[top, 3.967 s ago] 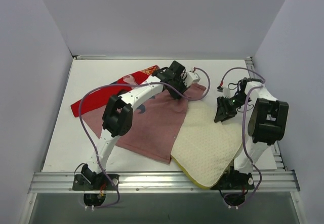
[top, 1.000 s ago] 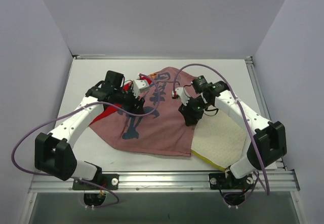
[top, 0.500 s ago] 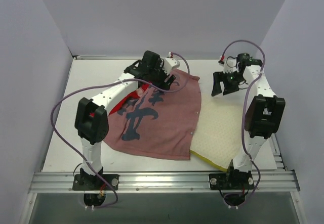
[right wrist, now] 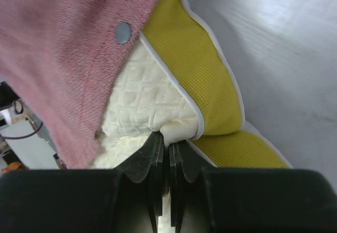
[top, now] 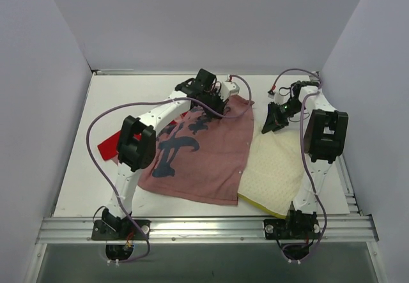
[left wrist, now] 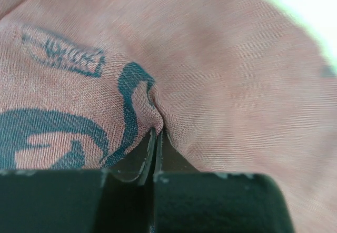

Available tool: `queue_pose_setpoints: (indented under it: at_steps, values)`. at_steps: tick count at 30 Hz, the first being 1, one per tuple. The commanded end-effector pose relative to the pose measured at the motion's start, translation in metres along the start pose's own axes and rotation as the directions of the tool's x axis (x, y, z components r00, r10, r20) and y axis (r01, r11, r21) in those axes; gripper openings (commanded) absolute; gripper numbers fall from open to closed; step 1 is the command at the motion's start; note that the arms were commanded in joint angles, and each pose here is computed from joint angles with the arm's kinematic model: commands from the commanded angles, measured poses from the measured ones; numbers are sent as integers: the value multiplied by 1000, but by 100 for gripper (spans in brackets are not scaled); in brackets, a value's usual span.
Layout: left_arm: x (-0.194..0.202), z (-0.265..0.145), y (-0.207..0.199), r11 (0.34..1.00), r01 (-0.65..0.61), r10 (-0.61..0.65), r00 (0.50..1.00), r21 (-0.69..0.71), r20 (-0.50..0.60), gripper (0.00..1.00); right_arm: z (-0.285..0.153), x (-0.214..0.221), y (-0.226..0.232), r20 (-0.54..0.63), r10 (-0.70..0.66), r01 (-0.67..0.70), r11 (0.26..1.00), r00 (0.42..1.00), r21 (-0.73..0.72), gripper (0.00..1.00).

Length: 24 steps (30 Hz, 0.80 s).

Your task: Put the pillow into the pillowcase

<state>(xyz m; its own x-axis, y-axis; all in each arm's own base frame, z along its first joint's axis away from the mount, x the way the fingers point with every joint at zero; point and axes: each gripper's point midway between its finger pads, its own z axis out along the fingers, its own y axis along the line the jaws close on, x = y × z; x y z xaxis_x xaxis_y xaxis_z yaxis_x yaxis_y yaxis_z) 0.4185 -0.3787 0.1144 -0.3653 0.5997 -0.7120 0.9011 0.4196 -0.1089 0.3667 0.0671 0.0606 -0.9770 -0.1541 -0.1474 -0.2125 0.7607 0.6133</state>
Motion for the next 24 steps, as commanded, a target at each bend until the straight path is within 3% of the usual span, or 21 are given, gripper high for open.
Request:
queue_pose_setpoints:
  at_steps: [1,2,3,4,6,8,9,10,11,12,13,14,17,18,24]
  values:
    - [-63,-51,-104,921,-117,47,980,371,191,3,-27,-6,85,83,-31,52,962,996,-267,0]
    - [-69,-63,-116,900,-128,41,976,417,212,11,-31,-5,92,95,-44,69,956,994,-286,0]
    - [-71,-69,-121,896,-128,37,976,426,215,40,-35,-4,100,115,-67,99,948,991,-303,0]
    - [-73,-76,-118,900,-118,25,975,420,219,50,-41,-2,104,139,-113,149,946,984,-287,0]
    - [-82,-88,-105,921,-123,32,969,369,243,65,-43,8,103,123,-158,185,951,980,-248,0]
    - [-88,-93,-70,963,-108,44,966,248,253,73,-41,14,95,102,-190,208,955,976,-210,0]
    - [-87,-87,-47,982,-86,44,970,168,238,76,-42,16,89,95,-181,196,962,979,-190,21]
    - [-100,-96,-23,990,-91,59,960,104,273,80,-42,19,81,74,-164,174,972,984,-156,35]
    - [-93,-80,-3,995,-72,53,967,68,249,80,-43,19,75,68,-155,162,978,986,-130,52]
    - [-94,-77,16,998,-59,55,968,8,244,82,-47,18,65,72,-143,149,984,987,-95,74]
    - [-114,-88,34,995,-71,86,955,-63,285,86,-49,19,53,56,-137,139,989,989,-41,76]
    - [-100,-69,58,996,-52,69,963,-74,262,89,-51,18,47,55,-124,125,992,991,-16,90]
    - [-97,-56,96,987,-82,117,958,-139,263,96,-61,14,18,51,-115,110,989,992,97,94]
    - [-94,-50,102,985,-97,133,957,-146,259,97,-61,13,11,44,-118,112,987,992,120,100]
    - [-73,-10,141,963,-105,167,956,-248,242,97,-42,24,-16,-57,-126,134,979,990,156,100]
